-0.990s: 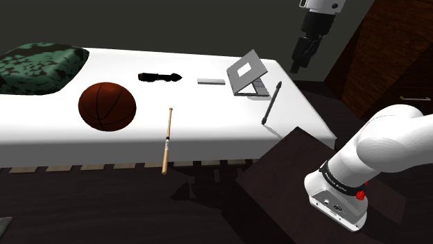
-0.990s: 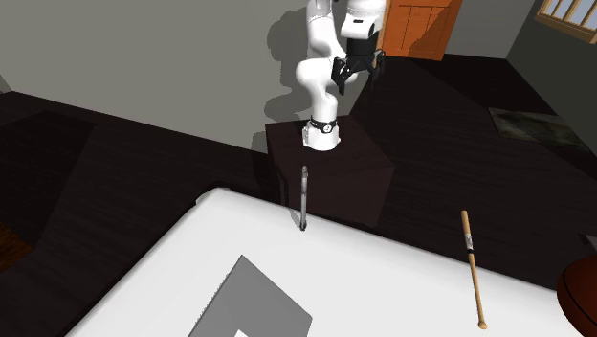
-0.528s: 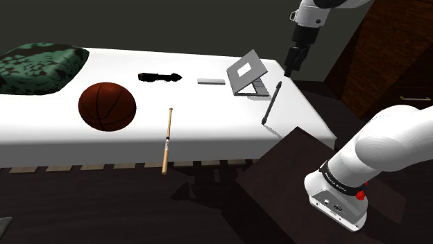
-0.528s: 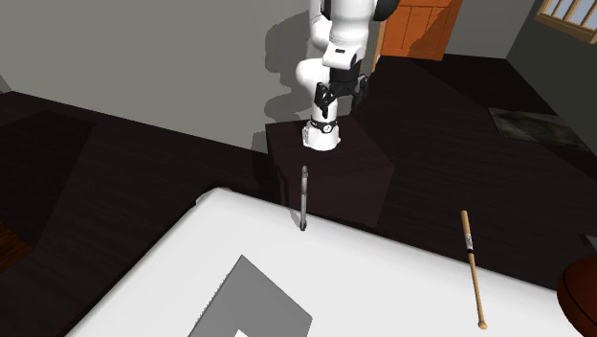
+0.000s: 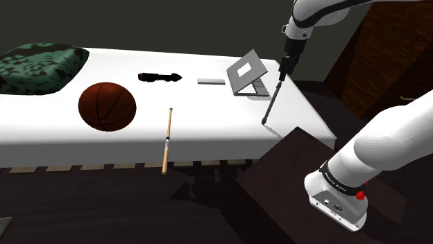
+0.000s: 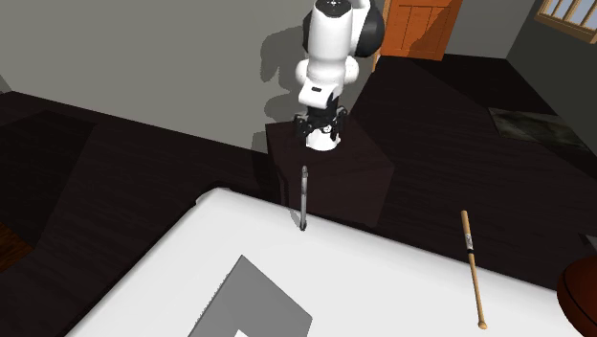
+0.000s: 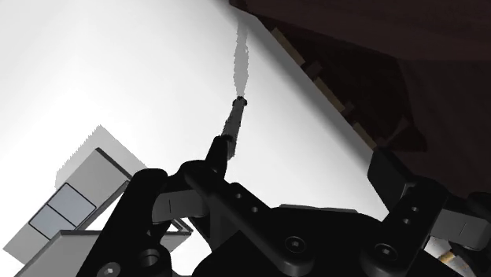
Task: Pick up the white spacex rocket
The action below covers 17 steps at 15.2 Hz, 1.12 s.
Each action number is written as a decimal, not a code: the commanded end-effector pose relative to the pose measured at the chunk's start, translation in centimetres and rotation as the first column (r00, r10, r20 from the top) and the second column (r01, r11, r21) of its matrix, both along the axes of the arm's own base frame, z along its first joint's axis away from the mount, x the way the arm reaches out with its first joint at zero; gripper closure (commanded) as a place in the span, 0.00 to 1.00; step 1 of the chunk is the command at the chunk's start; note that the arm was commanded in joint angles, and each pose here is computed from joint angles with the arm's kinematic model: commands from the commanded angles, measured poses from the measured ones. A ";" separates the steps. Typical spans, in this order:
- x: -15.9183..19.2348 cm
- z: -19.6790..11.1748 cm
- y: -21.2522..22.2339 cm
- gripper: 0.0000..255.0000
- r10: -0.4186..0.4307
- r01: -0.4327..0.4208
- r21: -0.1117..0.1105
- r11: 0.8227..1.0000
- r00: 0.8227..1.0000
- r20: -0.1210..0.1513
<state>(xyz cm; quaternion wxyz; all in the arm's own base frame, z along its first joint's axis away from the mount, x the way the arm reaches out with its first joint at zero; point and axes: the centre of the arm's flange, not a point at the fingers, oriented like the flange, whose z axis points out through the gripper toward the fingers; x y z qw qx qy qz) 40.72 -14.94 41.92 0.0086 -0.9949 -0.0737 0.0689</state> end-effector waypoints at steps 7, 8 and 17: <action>2.8 -4.7 -4.4 0.00 0.021 -0.021 -0.024 0.999 1.000 -0.012; 2.8 -5.2 -4.4 0.00 0.021 -0.021 -0.024 0.999 1.000 -0.012; 2.9 -7.7 -4.5 1.00 0.021 -0.021 -0.024 0.999 1.000 -0.012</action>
